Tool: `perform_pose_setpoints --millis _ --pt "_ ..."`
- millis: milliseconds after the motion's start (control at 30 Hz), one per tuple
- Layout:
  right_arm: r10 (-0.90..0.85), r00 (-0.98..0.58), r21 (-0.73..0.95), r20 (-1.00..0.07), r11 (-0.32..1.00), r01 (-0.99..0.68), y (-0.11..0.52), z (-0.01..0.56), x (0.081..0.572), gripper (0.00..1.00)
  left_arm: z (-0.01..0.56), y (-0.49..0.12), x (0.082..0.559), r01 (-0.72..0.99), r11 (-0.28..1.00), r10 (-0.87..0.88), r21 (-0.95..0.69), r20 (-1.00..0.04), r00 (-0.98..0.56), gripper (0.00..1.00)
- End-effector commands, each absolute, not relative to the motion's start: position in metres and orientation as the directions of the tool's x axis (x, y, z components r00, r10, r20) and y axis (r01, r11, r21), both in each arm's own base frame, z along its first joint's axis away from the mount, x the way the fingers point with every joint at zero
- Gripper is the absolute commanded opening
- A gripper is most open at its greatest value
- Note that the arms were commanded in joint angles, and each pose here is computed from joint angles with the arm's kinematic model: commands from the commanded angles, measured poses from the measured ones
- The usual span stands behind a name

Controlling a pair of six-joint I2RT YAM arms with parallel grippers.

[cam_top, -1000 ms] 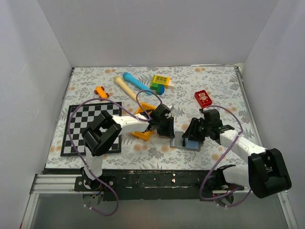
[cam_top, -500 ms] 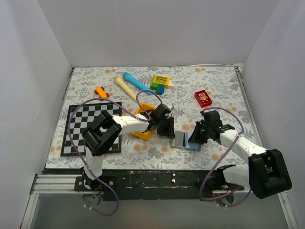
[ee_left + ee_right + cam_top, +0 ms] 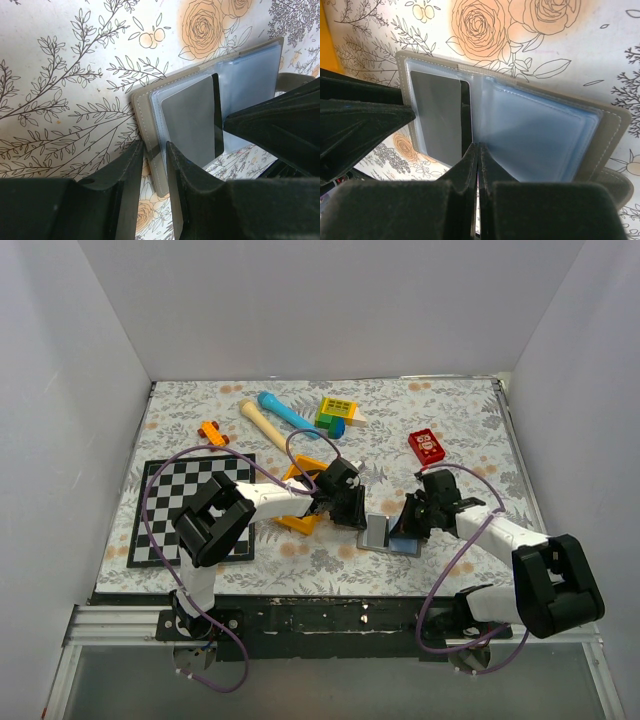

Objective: Put the credit cards into the card holder
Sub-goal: Insert the credit card into the card holder.

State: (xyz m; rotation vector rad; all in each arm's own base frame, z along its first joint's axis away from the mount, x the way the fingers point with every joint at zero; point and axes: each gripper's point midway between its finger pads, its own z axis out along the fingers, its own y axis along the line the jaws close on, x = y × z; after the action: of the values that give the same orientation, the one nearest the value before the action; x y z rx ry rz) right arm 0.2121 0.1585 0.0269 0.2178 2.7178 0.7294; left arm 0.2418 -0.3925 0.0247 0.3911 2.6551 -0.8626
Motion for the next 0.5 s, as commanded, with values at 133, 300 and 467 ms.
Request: perform_pose_setpoints --millis 133,300,467 --pt "0.178 -0.941 0.536 -0.288 0.844 -0.005 0.175 0.036 0.218 0.01 0.022 -0.391 0.236 0.357 0.780 0.170 -0.514 -0.374 -0.912 0.24" --pt "0.179 -0.943 0.542 -0.280 0.840 -0.001 0.179 0.034 0.214 0.01 0.023 -0.391 0.235 0.355 0.776 0.167 -0.521 -0.373 -0.913 0.24" --pt "0.191 -0.945 0.569 -0.265 0.822 0.007 0.186 0.031 0.214 0.01 0.024 -0.391 0.233 0.360 0.774 0.172 -0.520 -0.375 -0.911 0.24"
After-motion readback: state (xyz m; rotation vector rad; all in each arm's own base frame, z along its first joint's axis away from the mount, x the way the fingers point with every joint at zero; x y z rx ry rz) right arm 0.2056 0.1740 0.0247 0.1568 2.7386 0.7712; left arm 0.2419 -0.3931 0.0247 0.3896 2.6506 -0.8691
